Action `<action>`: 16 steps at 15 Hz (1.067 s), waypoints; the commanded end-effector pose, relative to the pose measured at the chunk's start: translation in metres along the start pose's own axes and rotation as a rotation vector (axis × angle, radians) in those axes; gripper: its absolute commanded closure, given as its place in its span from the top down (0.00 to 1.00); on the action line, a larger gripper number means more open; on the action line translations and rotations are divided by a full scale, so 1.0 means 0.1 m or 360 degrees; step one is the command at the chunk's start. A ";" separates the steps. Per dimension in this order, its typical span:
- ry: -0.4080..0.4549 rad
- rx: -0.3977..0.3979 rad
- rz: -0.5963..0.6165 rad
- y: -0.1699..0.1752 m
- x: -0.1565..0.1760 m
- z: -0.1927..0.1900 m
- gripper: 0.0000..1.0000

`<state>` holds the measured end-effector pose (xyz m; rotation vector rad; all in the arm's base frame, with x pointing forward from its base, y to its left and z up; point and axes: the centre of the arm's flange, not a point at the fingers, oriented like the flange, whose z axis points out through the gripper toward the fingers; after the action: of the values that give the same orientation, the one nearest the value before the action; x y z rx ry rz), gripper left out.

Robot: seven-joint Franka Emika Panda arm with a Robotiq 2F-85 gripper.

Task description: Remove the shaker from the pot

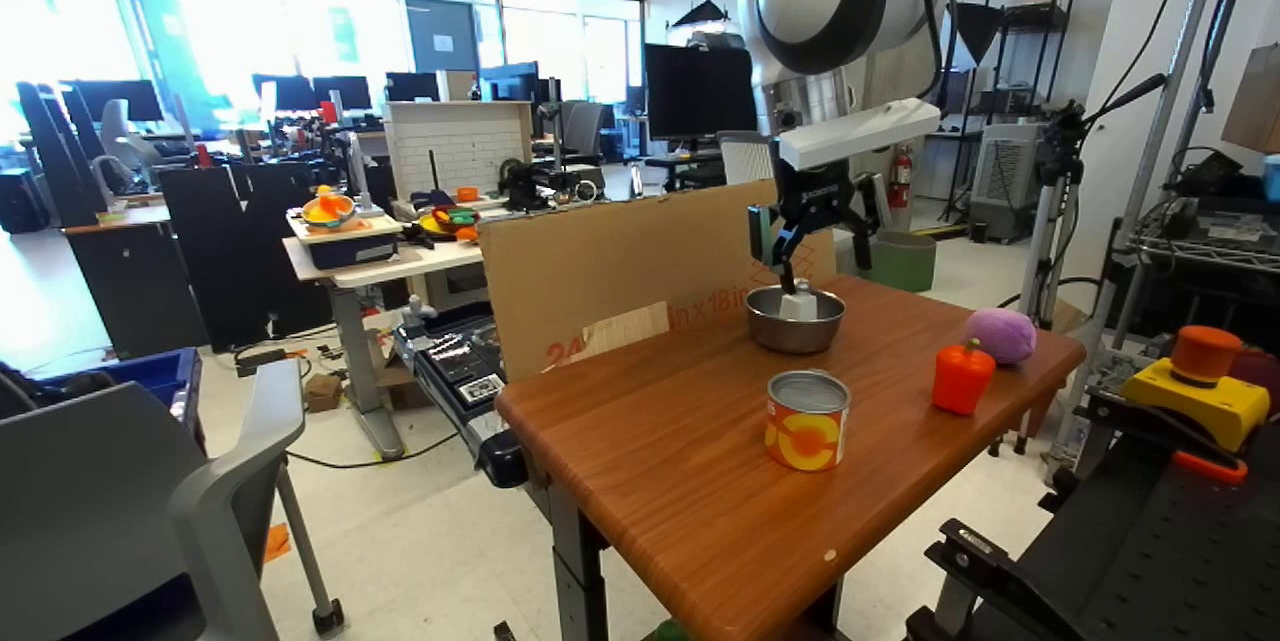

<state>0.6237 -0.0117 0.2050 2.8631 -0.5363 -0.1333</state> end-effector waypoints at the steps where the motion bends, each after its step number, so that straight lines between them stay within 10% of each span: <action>1: 0.0051 0.0029 0.0006 -0.06 0.23 0.06 1.00; 6: 0.0089 0.0049 -0.0001 -0.12 0.35 0.21 1.00; 7: 0.0083 0.0047 -0.0009 -0.13 0.36 0.26 0.75; 16: 0.0088 0.0081 -0.0102 -0.19 0.27 0.05 0.12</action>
<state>0.6512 -0.0125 0.1700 2.9032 -0.4694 -0.0929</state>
